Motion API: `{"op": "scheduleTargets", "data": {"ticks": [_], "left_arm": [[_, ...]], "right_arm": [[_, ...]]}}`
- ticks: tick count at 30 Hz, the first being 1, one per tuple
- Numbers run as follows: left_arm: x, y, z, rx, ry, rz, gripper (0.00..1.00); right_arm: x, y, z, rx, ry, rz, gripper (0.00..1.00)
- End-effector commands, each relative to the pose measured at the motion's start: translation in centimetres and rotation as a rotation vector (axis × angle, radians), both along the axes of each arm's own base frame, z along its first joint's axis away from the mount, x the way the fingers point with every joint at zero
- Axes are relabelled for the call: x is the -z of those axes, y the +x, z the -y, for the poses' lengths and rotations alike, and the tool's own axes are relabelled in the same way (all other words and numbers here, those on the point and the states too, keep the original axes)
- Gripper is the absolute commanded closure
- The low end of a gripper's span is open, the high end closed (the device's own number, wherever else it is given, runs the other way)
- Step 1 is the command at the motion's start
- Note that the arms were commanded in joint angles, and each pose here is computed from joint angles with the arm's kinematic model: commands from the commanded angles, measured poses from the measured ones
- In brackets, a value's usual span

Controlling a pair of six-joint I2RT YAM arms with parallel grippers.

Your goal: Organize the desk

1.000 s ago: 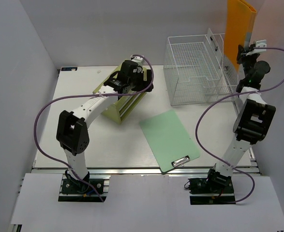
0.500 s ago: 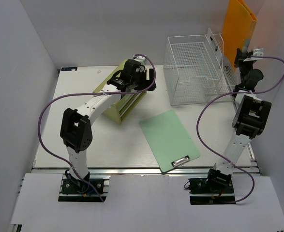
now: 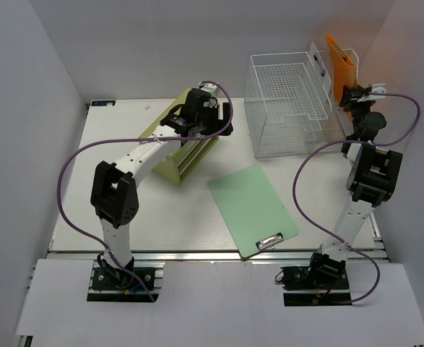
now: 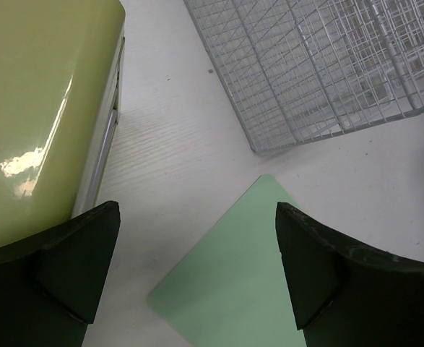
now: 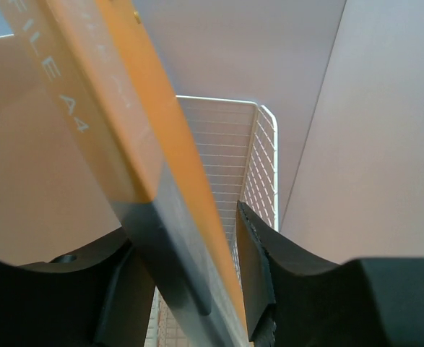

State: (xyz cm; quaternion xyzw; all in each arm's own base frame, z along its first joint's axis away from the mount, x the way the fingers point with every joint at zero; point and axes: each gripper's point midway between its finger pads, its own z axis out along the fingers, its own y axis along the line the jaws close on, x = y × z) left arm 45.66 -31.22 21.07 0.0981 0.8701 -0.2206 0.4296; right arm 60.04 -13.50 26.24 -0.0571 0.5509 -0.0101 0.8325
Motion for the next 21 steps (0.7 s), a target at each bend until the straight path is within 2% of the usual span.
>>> {"op": "scheduleTargets", "data": {"ticks": [1, 4, 8, 9, 10, 11, 12, 15, 16, 21], "left_arm": [[0.2, 0.4, -1.9, -0.049, 0.046, -0.01, 0.02], [0.2, 0.2, -2.0, -0.049, 0.047, -0.012, 0.02], [0.3, 0.0, -1.8, -0.039, 0.037, -0.012, 0.02], [0.5, 0.0, -1.7, -0.036, 0.036, -0.017, 0.02], [0.5, 0.0, -1.5, -0.032, 0.032, -0.017, 0.02], [0.6, 0.0, -1.5, -0.031, 0.032, -0.019, 0.02], [0.7, 0.0, -1.4, -0.028, 0.03, -0.024, 0.02], [1.0, 0.1, -1.3, -0.03, 0.03, -0.028, 0.02], [1.1, 0.0, -1.1, -0.017, 0.022, -0.035, 0.02], [1.5, -0.2, -0.7, -0.001, 0.016, -0.049, 0.02]], "right_arm": [[-3.1, -1.0, -0.4, 0.012, -0.041, 0.095, 0.5], [-3.4, -1.1, -0.4, 0.015, -0.03, 0.098, 0.5], [-5.1, -1.1, -0.3, 0.013, -0.017, 0.126, 0.45], [-5.0, -0.7, -0.1, 0.011, 0.014, 0.102, 0.55], [-5.3, -0.5, 0.2, 0.017, 0.036, 0.098, 0.71], [-6.2, -0.3, 0.5, 0.025, 0.051, 0.115, 0.96], [-7.0, -0.5, 0.1, 0.006, 0.042, 0.152, 1.0], [-6.9, 0.1, 0.3, -0.009, 0.073, 0.199, 1.0], [-6.2, 0.4, 0.5, -0.018, 0.112, 0.198, 1.0], [-4.8, 1.4, 0.1, -0.042, 0.108, 0.18, 1.0]]}}
